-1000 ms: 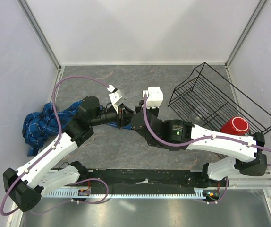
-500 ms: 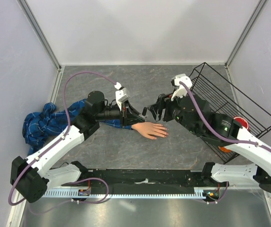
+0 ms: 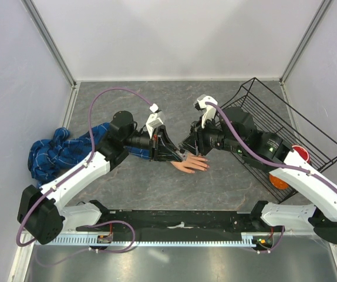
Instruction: Paint the nails
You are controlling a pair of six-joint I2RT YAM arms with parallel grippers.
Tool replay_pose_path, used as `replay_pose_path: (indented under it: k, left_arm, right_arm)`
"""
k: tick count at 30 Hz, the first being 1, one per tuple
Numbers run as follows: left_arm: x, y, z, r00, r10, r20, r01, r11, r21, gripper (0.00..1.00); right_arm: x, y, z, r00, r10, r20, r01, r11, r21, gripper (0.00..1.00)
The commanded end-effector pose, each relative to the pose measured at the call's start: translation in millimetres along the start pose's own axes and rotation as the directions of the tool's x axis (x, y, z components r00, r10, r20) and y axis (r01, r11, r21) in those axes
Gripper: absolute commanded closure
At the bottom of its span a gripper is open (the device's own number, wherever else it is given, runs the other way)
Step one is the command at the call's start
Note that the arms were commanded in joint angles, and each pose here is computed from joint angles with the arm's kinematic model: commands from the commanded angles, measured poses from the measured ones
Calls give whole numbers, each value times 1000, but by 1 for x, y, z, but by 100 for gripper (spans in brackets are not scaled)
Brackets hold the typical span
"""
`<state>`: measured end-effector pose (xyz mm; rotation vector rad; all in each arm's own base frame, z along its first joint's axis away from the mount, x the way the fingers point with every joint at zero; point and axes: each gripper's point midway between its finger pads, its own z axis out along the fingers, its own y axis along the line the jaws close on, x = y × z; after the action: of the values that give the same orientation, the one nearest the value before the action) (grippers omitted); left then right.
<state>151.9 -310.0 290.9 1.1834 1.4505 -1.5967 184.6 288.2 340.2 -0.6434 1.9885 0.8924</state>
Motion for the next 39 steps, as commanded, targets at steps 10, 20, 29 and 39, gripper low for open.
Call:
replay_pose_path:
  k: [10, 20, 29, 39]
  left_arm:
    - [-38, 27, -18, 980, 183, 76, -152, 939, -310, 98]
    - [-55, 88, -105, 958, 282, 49, -113, 530, -841, 98]
    - [-54, 72, -76, 955, 289, 73, -150, 678, -720, 98]
    - [-44, 43, -35, 970, 234, 70, -175, 866, -469, 98]
  right_arm:
    - [27, 11, 18, 998, 36, -55, -43, 991, -125, 100]
    - [-5, 23, 31, 882, 226, 413, -377, 865, 331, 100]
    - [-25, 48, 49, 927, 134, 352, -254, 912, 323, 98]
    - [-10, 27, 13, 987, 3, 159, -28, 988, 152, 27]
